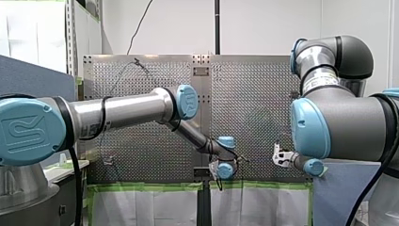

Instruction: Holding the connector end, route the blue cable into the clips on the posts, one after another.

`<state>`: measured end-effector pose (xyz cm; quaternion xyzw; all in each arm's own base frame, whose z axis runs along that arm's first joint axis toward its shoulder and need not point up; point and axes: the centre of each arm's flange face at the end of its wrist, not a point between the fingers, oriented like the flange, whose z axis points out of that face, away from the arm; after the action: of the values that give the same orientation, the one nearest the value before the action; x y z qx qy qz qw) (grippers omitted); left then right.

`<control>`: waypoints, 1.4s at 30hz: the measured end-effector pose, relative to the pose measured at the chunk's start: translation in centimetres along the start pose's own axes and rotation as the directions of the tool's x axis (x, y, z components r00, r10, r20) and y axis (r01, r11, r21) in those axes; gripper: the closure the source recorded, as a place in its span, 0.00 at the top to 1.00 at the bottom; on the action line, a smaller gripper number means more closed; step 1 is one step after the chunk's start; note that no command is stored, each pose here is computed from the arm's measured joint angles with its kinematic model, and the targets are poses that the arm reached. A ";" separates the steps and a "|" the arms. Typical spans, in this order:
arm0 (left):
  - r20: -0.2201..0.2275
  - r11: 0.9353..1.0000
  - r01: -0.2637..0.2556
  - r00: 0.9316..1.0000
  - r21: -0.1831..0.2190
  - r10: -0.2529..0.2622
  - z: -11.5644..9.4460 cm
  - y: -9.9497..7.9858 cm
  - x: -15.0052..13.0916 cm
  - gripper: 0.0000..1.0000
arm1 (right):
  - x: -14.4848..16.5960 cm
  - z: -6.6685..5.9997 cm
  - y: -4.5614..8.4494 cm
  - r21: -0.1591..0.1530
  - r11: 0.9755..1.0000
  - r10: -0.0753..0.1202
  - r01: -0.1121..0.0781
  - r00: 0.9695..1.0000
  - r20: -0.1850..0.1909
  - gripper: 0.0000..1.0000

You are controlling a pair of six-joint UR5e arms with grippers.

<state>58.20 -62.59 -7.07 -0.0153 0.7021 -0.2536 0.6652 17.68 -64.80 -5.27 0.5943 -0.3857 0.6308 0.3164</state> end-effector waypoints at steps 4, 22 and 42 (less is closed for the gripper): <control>0.002 1.000 -0.003 1.000 -0.010 0.003 0.3 -0.2 -0.5 0.00 | -0.2 0.3 0.3 -0.002 1.000 0.003 -0.003 1.000 -0.002 0.00; -0.080 0.994 -0.108 0.991 -0.027 0.105 -0.6 0.0 0.1 0.00 | 0.4 2.4 0.7 0.014 1.000 0.005 -0.005 1.000 -0.002 0.00; -0.184 0.965 -0.258 0.952 -0.043 0.246 -1.5 0.2 -0.8 0.93 | 0.6 3.0 0.5 0.027 1.000 0.011 -0.012 1.000 0.012 0.00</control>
<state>56.96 -61.62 -6.38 0.0748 0.7626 -0.1433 0.6264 18.72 -67.63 -4.73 0.6001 -0.3826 0.6341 0.3024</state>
